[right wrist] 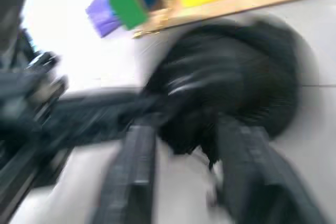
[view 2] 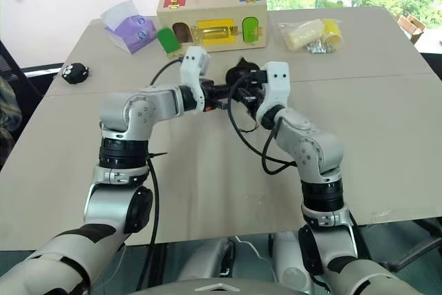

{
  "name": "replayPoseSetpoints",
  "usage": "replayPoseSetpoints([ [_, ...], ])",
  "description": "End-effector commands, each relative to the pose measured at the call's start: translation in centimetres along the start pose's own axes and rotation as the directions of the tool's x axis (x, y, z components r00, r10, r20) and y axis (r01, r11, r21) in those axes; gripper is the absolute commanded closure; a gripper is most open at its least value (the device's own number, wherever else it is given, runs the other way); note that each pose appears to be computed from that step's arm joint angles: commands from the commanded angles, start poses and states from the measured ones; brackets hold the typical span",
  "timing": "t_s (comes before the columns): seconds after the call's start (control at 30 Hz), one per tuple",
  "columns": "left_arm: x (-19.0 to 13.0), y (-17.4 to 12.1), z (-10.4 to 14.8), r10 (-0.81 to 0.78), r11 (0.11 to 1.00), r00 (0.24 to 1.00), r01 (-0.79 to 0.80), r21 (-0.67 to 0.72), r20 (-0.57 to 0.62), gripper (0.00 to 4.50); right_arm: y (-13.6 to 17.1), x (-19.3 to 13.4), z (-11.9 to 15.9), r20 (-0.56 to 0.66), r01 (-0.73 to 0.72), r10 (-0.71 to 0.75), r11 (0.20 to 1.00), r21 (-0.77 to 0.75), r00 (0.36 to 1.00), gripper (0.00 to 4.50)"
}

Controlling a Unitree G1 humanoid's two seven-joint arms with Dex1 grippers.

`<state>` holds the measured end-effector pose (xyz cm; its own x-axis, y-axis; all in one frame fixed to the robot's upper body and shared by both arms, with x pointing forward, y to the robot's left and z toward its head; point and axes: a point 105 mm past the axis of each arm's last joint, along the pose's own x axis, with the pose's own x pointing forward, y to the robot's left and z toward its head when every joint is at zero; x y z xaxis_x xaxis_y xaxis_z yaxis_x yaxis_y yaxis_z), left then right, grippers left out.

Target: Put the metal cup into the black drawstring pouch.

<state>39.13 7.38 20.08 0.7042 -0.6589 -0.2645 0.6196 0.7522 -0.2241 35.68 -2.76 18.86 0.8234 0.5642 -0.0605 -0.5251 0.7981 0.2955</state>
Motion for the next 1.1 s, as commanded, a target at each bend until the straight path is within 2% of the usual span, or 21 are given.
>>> replayPoseSetpoints([
  [0.03,-0.1,-0.2,1.3,-0.001,1.0,0.999,0.0,0.021,0.048,4.5,0.5,-0.9,1.3,0.049,-0.036,0.038,0.999,-0.034,0.998,1.36],
  [0.17,-0.1,-0.2,1.4,0.003,1.0,0.999,-0.003,0.012,0.053,4.5,-0.1,-2.1,1.1,0.031,-0.048,0.05,0.997,-0.062,0.998,1.36],
  [0.3,-0.2,0.2,1.9,0.013,1.0,0.998,-0.011,-0.019,0.067,4.5,0.3,-4.5,1.1,0.025,-0.159,0.164,0.978,-0.134,0.986,1.36],
  [0.37,-0.2,0.2,2.1,0.012,0.999,0.998,-0.01,-0.034,0.068,4.5,0.9,-5.5,0.4,-0.008,-0.23,0.232,0.963,-0.14,0.973,1.36],
  [0.47,-0.1,0.2,2.4,0.015,0.998,0.997,-0.01,-0.07,0.078,4.5,1.2,-6.2,-2.8,-0.135,-0.29,0.271,0.945,-0.151,0.953,1.36],
  [0.6,0.2,-0.1,2.4,0.011,0.994,0.997,-0.002,-0.109,0.08,4.5,-1.7,-3.6,-6.4,-0.218,-0.124,0.063,0.952,-0.279,0.974,1.36],
  [0.7,0.4,-0.7,2.8,0.004,0.989,0.996,0.009,-0.145,0.091,4.5,-2.2,-1.7,-7.3,-0.19,-0.082,0.025,0.95,-0.301,0.982,1.36],
  [0.87,0.8,-1.6,3.7,0.006,0.976,0.993,0.021,-0.217,0.12,4.5,-1.8,0.7,-6.8,-0.089,-0.052,0.024,0.943,-0.329,0.996,1.36],
  [1.0,1.2,-2.6,4.3,0.003,0.966,0.99,0.033,-0.256,0.141,4.5,-0.7,1.9,-6.7,-0.069,-0.101,0.083,0.937,-0.334,0.994,1.36],
  [1.1,1.2,-2.7,3.7,0.009,0.964,0.992,0.025,-0.264,0.129,4.5,0.6,2.8,-6.6,-0.046,-0.159,0.152,0.928,-0.338,0.987,1.36],
])
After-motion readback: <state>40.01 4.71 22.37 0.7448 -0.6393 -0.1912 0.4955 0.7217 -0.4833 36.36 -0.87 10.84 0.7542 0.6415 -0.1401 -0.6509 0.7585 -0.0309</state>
